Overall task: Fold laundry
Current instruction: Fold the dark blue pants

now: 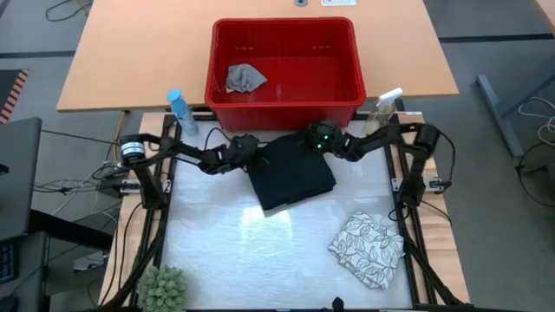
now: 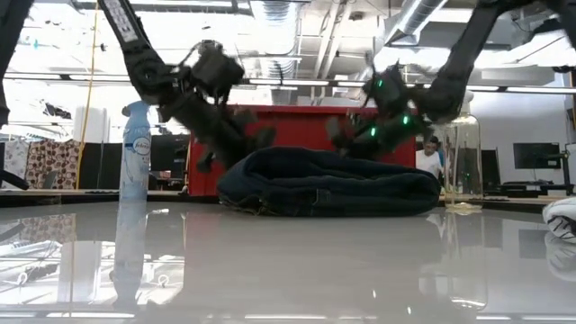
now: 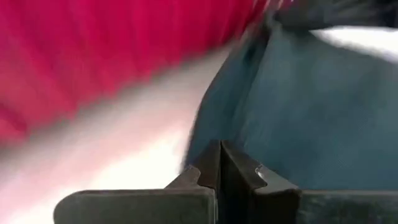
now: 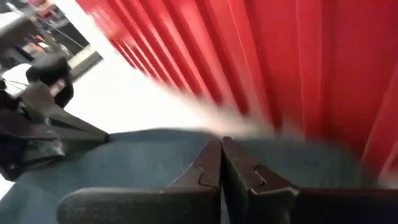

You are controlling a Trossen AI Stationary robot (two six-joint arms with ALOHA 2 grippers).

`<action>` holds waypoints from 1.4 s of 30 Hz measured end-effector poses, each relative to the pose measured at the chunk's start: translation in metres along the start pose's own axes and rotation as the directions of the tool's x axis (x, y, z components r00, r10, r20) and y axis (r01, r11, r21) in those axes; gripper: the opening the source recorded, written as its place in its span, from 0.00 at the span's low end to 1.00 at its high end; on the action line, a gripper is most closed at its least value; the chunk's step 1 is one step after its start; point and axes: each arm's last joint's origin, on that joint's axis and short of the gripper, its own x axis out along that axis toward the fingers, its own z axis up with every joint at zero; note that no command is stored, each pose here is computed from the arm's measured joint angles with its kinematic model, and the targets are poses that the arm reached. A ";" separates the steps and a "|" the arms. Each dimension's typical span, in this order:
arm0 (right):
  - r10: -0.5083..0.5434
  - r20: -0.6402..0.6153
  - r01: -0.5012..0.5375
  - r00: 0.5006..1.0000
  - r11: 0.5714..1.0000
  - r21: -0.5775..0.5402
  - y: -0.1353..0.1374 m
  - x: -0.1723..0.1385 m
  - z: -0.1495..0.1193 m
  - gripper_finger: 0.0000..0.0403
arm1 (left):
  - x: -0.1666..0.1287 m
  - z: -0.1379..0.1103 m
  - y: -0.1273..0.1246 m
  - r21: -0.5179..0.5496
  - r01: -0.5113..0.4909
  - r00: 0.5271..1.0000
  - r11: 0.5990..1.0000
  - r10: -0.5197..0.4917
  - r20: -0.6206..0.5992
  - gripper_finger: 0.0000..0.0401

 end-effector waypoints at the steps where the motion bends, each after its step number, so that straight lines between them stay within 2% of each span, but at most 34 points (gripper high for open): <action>1: 0.004 0.023 -0.003 1.000 1.000 -0.019 0.002 -0.005 0.009 0.08 | -0.004 0.008 -0.002 0.002 0.004 0.999 1.000 -0.004 0.037 0.00; 6: -0.067 0.060 0.071 0.996 0.994 -0.082 0.011 -0.032 0.035 0.07 | -0.020 0.030 -0.003 -0.009 0.010 0.993 1.000 -0.009 0.114 0.00; 9: -0.054 0.053 0.060 0.997 0.991 -0.119 0.019 -0.045 0.043 0.06 | -0.028 0.037 -0.007 -0.030 0.039 0.989 0.999 -0.034 0.146 0.00; 11: -0.026 0.044 0.032 0.999 0.990 -0.135 0.028 -0.053 0.043 0.06 | -0.031 0.039 -0.013 -0.056 0.140 0.981 0.989 -0.130 0.147 0.00; 14: 0.030 0.002 -0.029 1.000 0.976 -0.214 0.045 -0.067 0.031 0.06 | -0.041 0.041 -0.036 -0.011 0.376 0.912 0.927 -0.368 0.180 0.00; 15: 0.055 -0.010 -0.056 0.998 0.968 -0.245 0.051 -0.071 0.025 0.06 | -0.045 0.039 -0.046 0.012 0.417 0.893 0.909 -0.412 0.181 0.00; 17: 0.082 -0.043 -0.090 0.996 0.961 -0.263 0.058 -0.079 0.010 0.06 | -0.050 0.028 -0.059 0.031 0.403 0.901 0.915 -0.402 0.161 0.00; 20: 0.053 -0.079 -0.070 0.995 0.970 -0.233 0.058 -0.086 -0.018 0.06 | -0.055 0.014 -0.073 0.037 0.330 0.926 0.943 -0.331 0.182 0.00; 23: 0.030 -0.077 -0.045 0.997 0.980 -0.192 0.060 -0.092 -0.044 0.06 | -0.057 0.001 -0.088 0.044 0.340 0.918 0.939 -0.342 0.201 0.00; 25: -0.007 -0.057 -0.005 0.998 0.979 -0.203 0.061 -0.096 -0.060 0.06 | -0.055 -0.009 -0.100 0.057 0.368 0.908 0.928 -0.372 0.193 0.00; 29: -0.090 -0.027 0.082 0.996 0.973 -0.215 0.063 -0.098 -0.081 0.06 | -0.044 -0.029 -0.120 0.090 0.362 0.916 0.928 -0.372 0.152 0.00; 32: -0.159 -0.055 0.145 0.986 0.969 -0.200 0.055 -0.094 -0.098 0.06 | -0.029 -0.049 -0.128 0.124 0.337 0.932 0.933 -0.349 0.098 0.00; 36: -0.215 -0.087 0.197 0.973 0.965 -0.174 0.047 -0.084 -0.116 0.06 | -0.014 -0.067 -0.131 0.110 0.337 0.937 0.935 -0.344 0.052 0.00; 39: -0.219 -0.109 0.205 0.970 0.970 -0.127 0.044 -0.080 -0.127 0.06 | -0.010 -0.076 -0.130 0.077 0.340 0.939 0.937 -0.342 0.020 0.00; 42: -0.212 -0.107 0.198 0.971 0.972 -0.127 0.046 -0.080 -0.132 0.06 | -0.008 -0.080 -0.128 0.064 0.322 0.947 0.945 -0.321 -0.014 0.00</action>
